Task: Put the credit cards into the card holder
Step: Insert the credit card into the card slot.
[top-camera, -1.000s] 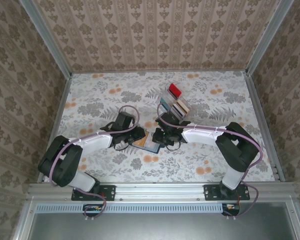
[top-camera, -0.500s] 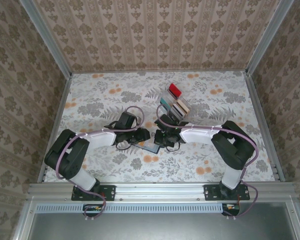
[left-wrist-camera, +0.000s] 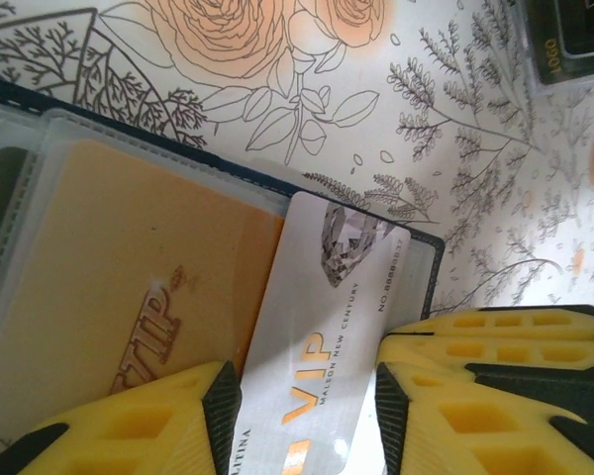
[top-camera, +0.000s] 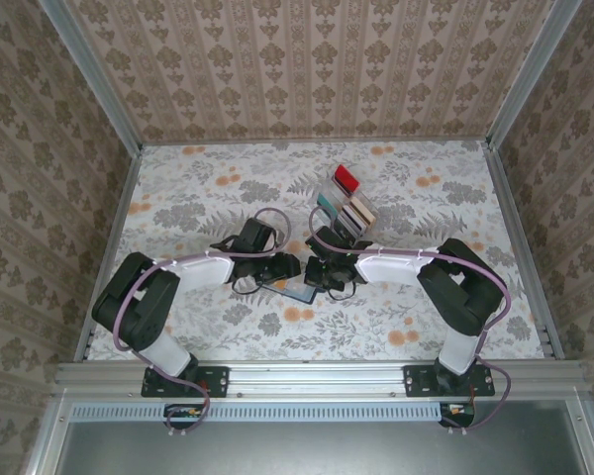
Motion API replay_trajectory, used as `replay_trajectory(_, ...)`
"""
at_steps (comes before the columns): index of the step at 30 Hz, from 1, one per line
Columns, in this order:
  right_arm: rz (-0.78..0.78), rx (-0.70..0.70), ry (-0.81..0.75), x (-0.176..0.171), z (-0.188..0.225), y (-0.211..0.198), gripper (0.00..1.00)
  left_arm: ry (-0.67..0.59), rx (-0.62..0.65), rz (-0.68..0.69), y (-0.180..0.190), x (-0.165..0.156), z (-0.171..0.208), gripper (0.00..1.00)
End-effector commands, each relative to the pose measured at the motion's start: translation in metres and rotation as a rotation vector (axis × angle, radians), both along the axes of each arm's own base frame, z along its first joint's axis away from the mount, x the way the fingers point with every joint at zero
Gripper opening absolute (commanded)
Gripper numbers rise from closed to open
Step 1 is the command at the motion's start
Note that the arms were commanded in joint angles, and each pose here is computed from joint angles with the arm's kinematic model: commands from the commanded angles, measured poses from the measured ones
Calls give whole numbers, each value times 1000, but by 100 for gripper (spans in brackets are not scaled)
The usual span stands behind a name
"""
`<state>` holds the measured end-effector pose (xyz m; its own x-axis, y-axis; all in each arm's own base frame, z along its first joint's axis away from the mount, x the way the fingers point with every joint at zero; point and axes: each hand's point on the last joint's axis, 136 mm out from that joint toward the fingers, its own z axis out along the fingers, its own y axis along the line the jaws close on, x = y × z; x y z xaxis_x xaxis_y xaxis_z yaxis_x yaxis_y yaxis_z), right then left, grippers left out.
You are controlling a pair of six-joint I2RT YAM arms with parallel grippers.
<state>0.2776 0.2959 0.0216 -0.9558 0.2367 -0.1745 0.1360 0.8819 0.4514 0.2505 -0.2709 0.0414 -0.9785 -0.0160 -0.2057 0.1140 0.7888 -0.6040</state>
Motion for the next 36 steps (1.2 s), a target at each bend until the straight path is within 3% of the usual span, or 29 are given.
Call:
replay_trajectory(1, -17, -149, 80, -17, -37, -27, 7, 8, 79, -32, 6, -3, -9, 46)
replay_trajectory(4, -19, -148, 84, -18, -38, -28, 7, 12, 113, -44, 10, -6, -14, 45)
replay_trajectory(15, -40, -161, 105, -21, -50, -32, 6, 74, -2, -96, -12, -15, -12, 40)
replay_trajectory(20, -39, -171, 104, -22, -51, -34, 6, 59, -21, -80, -12, -14, -4, 33)
replay_trajectory(28, -18, -210, 97, -22, -47, -40, 6, -10, -3, -44, -5, -4, 13, 35)
replay_trajectory(36, -17, -199, 92, -20, -46, -38, 7, -4, -26, -72, -9, -4, 14, 22)
